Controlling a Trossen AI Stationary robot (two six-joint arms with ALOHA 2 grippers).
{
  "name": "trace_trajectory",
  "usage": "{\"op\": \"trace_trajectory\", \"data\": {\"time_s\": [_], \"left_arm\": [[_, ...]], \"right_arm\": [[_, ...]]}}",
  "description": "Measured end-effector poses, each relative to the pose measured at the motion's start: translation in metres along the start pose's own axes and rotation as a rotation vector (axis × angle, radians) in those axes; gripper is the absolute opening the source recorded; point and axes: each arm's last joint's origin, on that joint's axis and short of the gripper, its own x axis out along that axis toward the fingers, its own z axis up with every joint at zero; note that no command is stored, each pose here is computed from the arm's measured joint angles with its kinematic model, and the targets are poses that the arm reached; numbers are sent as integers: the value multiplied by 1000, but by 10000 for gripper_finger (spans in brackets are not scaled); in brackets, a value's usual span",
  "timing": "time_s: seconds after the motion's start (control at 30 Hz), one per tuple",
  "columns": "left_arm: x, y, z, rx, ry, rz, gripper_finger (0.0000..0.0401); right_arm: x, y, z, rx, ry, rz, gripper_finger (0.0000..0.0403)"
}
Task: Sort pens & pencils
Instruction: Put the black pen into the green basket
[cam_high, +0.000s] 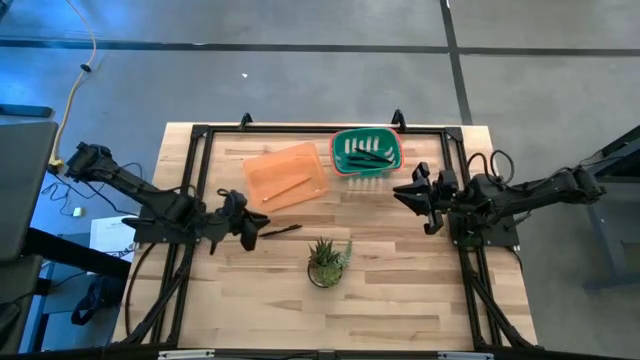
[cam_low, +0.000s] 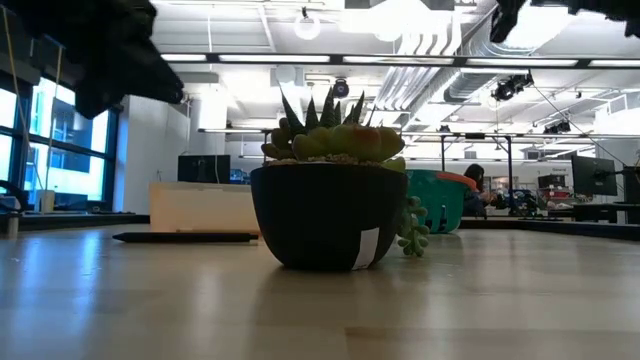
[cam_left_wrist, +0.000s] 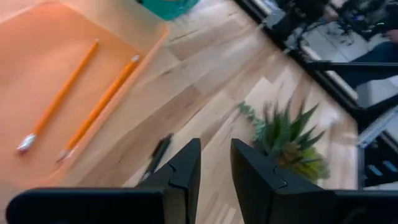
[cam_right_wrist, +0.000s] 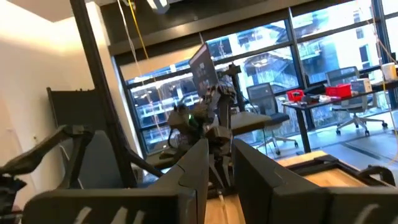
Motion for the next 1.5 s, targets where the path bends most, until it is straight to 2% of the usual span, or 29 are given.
{"op": "trace_trajectory", "data": {"time_s": [0.2,0.37,0.6,0.83,1.17,1.5], "left_arm": [[17,0,9,-9,37,-38,76],[21,3,14,2,54,-45,76],[30,14,7,53,231,-7,76],[47,2,3,159,339,4,76],[77,-28,9,384,433,107,76],[96,-36,5,470,502,213,76]], "right_arm": [[-18,-8,-23,34,25,-26,59],[-35,-13,-34,79,-60,-11,46],[-49,-18,-46,103,-86,-19,32],[-51,-20,-49,127,-82,-33,32],[-51,-21,-50,150,-75,-66,32],[-51,-21,-52,165,-60,-66,33]]}}
